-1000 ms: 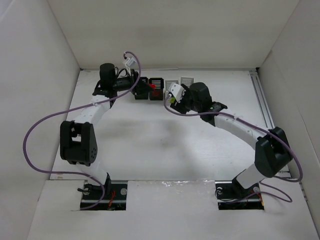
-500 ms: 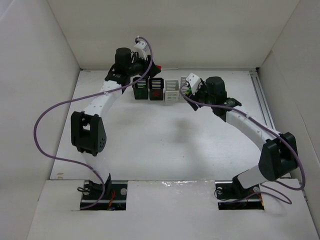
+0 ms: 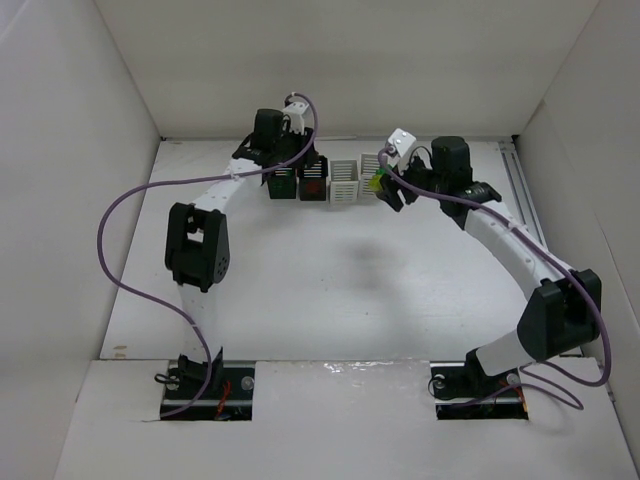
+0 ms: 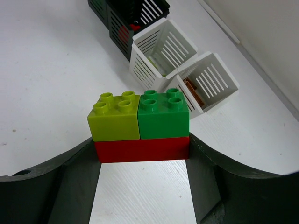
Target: Sort the legos into containers by color
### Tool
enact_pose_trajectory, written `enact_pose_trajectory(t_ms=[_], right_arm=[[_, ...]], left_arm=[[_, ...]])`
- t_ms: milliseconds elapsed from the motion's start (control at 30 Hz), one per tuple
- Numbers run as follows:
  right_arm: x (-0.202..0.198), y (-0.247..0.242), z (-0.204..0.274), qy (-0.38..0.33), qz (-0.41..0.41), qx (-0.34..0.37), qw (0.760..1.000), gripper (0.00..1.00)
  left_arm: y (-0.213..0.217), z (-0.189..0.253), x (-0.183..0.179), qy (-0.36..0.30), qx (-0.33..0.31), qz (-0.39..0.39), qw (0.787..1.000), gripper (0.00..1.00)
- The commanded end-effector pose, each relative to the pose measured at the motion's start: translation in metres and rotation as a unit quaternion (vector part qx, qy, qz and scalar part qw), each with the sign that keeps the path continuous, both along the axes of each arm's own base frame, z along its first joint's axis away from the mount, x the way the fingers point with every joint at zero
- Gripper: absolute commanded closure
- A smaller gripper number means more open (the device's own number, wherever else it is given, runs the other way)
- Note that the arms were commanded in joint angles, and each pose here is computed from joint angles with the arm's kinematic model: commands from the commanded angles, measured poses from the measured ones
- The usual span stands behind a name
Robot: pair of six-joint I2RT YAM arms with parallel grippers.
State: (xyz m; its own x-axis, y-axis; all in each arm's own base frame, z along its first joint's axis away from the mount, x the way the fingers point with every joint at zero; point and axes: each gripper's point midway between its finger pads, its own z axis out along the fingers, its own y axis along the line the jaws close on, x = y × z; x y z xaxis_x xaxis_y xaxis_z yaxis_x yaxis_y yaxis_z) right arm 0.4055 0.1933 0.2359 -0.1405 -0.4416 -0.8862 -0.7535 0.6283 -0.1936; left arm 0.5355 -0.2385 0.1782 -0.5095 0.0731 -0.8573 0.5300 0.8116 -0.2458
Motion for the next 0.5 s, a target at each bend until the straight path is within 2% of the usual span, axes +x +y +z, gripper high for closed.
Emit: enact_pose_trajectory(t_ms=[0, 67, 133, 167, 233, 467], right_arm=[[-0.001, 0.003, 0.040, -0.032, 0.016, 0.030, 0.999, 1.00], [0.001, 0.004, 0.040, -0.032, 0.016, 0.030, 0.999, 1.00], [0.003, 0.000, 0.040, -0.033, 0.011, 0.030, 0.999, 1.00], [0.004, 0.000, 0.044, -0.037, 0.011, 0.032, 0.999, 1.00], [0.005, 0.001, 0.040, -0.033, 0.011, 0.030, 0.999, 1.00], [0.007, -0.004, 0.036, -0.031, 0.008, 0.026, 0.999, 1.00]], left_arm=[[-0.010, 0.041, 0.011, -0.055, -0.005, -0.001, 0.998, 0.87], [-0.015, 0.046, 0.010, -0.060, -0.006, -0.006, 0.998, 0.79], [-0.014, 0.040, 0.012, -0.060, 0.001, -0.002, 0.998, 0.68], [-0.014, 0.040, 0.012, -0.060, 0.001, -0.002, 0.998, 0.59], [-0.017, 0.040, 0.011, -0.061, 0.004, -0.001, 0.998, 0.50], [-0.013, 0.032, 0.006, -0.051, 0.010, 0.004, 0.999, 0.50]])
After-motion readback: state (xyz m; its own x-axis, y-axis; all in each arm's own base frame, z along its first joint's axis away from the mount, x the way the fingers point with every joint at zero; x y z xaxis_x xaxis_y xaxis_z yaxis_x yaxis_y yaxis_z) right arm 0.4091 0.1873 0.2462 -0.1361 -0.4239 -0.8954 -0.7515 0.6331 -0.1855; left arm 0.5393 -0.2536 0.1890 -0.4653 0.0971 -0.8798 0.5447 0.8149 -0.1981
